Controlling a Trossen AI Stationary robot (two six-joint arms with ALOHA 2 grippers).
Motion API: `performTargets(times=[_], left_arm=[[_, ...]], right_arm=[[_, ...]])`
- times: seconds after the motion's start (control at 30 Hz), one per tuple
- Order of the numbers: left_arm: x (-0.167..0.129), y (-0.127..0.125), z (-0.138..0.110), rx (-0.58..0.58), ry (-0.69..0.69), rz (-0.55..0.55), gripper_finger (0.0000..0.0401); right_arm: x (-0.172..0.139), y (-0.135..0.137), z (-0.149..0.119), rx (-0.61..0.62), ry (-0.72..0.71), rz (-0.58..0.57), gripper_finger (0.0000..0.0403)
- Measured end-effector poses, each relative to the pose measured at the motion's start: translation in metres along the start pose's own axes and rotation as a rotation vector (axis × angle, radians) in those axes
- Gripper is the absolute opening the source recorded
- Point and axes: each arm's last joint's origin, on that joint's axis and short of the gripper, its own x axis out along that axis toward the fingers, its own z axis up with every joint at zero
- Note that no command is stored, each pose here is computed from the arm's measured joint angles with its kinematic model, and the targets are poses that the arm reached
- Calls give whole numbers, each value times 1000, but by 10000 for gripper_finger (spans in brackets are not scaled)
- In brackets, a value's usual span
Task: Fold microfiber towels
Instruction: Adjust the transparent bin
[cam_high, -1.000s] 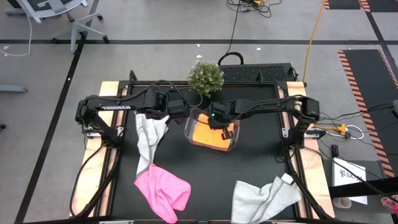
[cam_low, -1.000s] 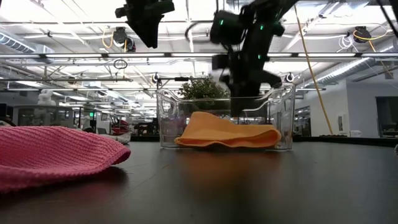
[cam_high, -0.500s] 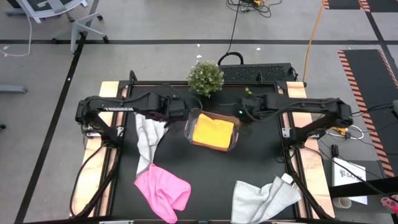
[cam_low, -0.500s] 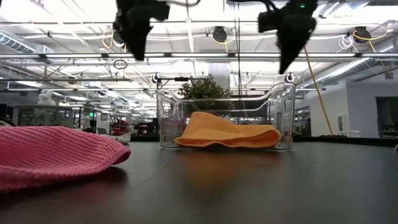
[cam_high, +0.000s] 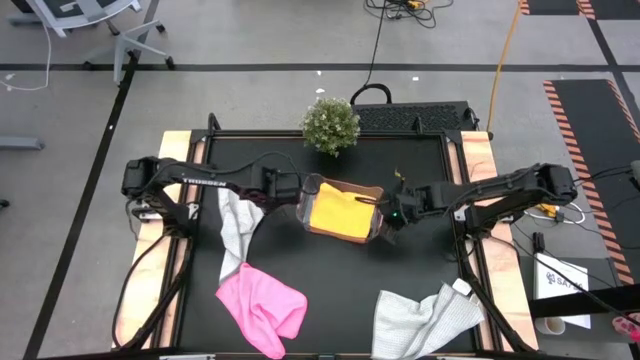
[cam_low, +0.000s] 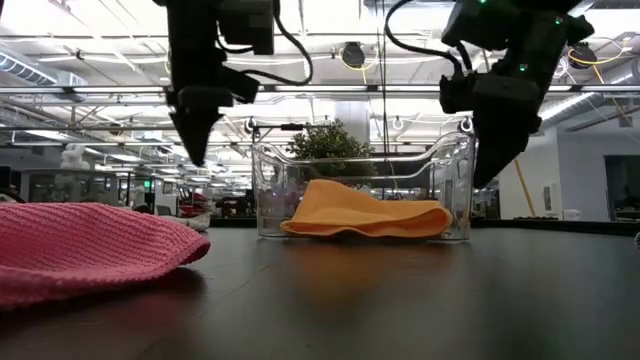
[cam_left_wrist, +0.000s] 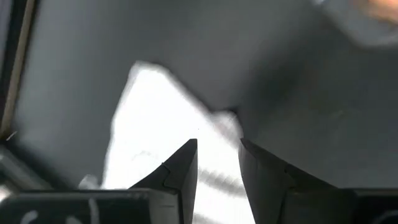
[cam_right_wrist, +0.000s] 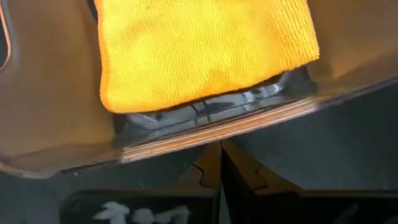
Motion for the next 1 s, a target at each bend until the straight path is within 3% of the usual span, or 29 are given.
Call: performTargets(times=[0.2,0.37,0.73,1.0], left_arm=[[6,-6,15,25,-150,-89,120],[5,-7,23,27,-209,-158,120],[5,-6,27,31,-240,-167,120],[9,10,36,27,-271,-138,120]], right_arm=[[2,-3,7,15,-72,17,0],[3,-17,15,-13,-101,-35,0],[3,-44,32,-28,-164,-87,0],[2,-55,39,-23,-211,-108,0]])
